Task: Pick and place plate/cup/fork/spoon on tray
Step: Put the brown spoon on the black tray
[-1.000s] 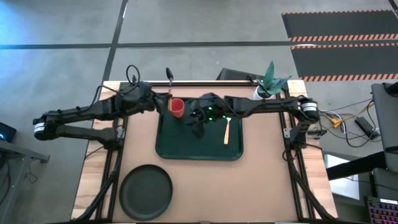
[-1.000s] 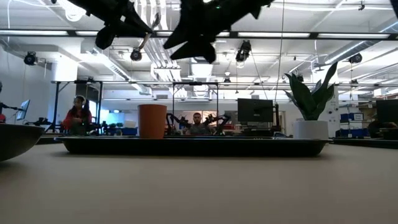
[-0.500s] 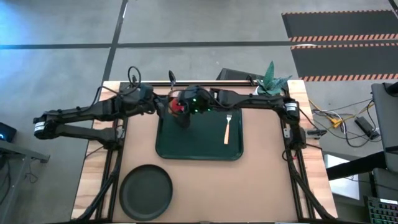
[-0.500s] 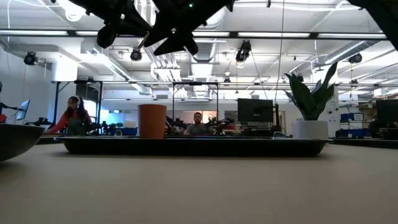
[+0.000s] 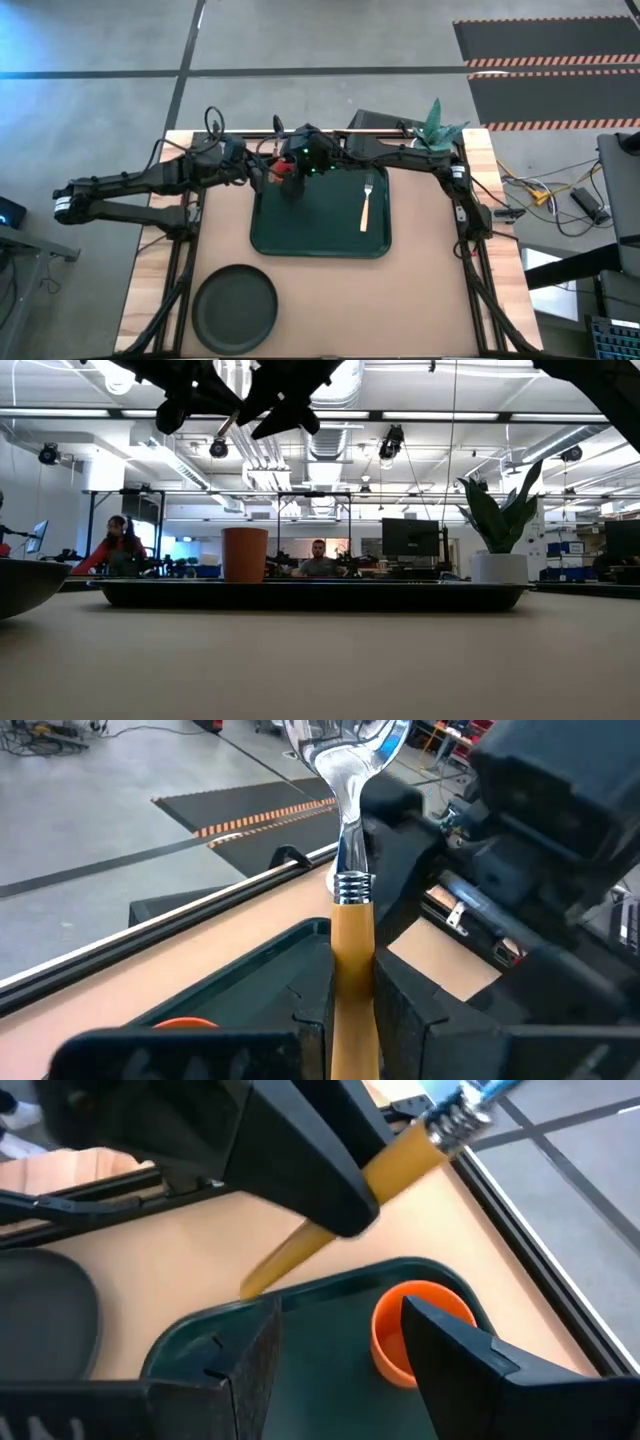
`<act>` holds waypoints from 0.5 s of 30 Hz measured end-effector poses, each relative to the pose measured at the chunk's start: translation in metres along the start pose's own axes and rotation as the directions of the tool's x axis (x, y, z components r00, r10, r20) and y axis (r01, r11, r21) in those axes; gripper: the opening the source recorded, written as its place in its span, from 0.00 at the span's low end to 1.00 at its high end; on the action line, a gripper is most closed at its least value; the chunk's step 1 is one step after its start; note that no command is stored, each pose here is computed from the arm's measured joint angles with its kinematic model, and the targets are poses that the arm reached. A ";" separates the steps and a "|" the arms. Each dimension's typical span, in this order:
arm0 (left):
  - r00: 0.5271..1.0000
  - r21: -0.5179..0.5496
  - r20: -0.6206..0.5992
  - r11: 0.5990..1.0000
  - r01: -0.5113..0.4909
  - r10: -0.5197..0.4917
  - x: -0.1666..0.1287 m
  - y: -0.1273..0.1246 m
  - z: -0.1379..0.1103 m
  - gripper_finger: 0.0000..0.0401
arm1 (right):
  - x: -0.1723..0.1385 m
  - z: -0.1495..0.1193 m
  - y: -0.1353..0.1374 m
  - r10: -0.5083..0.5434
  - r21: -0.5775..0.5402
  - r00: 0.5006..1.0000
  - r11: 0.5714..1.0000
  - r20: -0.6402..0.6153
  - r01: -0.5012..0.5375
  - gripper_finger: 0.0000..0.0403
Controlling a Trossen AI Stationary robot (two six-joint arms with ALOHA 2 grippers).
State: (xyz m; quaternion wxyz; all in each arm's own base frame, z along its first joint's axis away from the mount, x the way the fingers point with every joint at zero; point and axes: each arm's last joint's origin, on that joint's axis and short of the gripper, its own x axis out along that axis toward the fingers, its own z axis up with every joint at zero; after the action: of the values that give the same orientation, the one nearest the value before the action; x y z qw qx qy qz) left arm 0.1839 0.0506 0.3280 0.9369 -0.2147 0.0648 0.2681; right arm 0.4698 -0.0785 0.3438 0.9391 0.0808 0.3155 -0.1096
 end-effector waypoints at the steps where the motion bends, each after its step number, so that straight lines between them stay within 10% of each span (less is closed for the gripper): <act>1: 1.000 -0.001 0.006 1.000 0.002 -0.002 0.000 0.000 0.001 0.07 | -0.002 0.001 0.001 0.004 0.005 1.000 1.000 0.003 -0.004 0.49; 15: 0.999 0.017 0.047 1.000 -0.001 0.000 0.012 -0.003 0.001 0.07 | -0.004 0.009 0.013 0.023 -0.016 0.995 1.000 0.099 -0.022 0.49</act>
State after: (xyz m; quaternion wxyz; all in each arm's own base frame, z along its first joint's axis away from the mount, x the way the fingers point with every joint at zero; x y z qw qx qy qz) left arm 0.1962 0.0544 0.3268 0.9399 -0.2004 0.0448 0.2727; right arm 0.4750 -0.0677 0.3542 0.9555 0.0716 0.2681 -0.1004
